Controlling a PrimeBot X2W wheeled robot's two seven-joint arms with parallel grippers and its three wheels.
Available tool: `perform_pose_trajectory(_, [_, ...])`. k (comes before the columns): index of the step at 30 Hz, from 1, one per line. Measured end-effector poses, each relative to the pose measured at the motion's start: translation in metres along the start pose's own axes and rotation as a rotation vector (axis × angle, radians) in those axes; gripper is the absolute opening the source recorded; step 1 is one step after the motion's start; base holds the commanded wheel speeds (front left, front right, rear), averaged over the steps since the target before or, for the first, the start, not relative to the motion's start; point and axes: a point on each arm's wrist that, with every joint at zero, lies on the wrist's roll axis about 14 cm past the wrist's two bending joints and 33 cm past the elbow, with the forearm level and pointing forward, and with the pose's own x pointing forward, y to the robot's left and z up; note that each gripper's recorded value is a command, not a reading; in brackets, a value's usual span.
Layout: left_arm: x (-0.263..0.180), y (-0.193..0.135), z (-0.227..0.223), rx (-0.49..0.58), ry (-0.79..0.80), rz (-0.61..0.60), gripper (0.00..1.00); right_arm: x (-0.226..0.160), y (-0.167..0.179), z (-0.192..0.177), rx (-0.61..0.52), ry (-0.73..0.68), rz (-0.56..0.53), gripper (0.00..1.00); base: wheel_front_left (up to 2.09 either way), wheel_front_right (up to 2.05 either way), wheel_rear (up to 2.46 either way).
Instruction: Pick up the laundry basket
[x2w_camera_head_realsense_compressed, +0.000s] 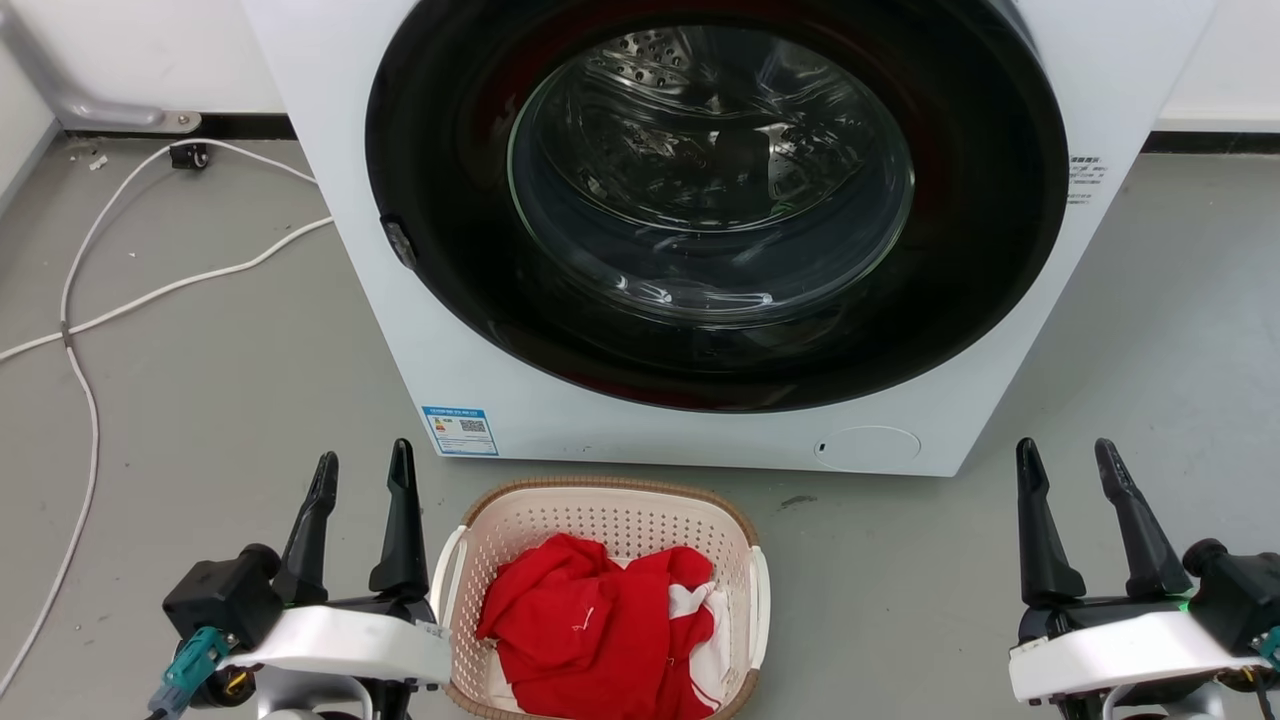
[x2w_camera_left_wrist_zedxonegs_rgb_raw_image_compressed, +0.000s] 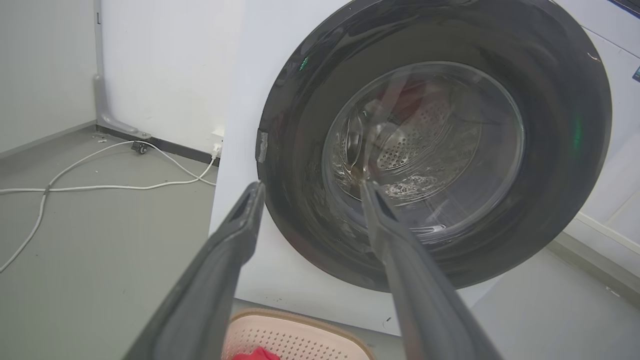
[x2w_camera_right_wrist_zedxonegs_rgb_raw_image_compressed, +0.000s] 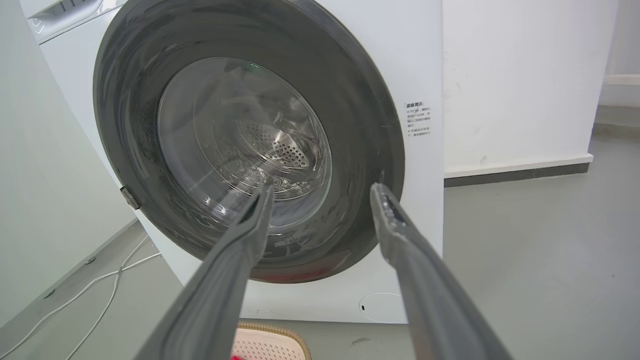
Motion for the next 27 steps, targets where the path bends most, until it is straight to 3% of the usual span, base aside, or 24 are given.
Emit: perform_pose_trajectory(27, [-0.0042,-0.0072,0.0007,0.202,-0.026,-0.043,1.0,-0.0024,0.0086,0.0025,-0.205,-0.024,0.052,1.0,0.0,0.0,0.0])
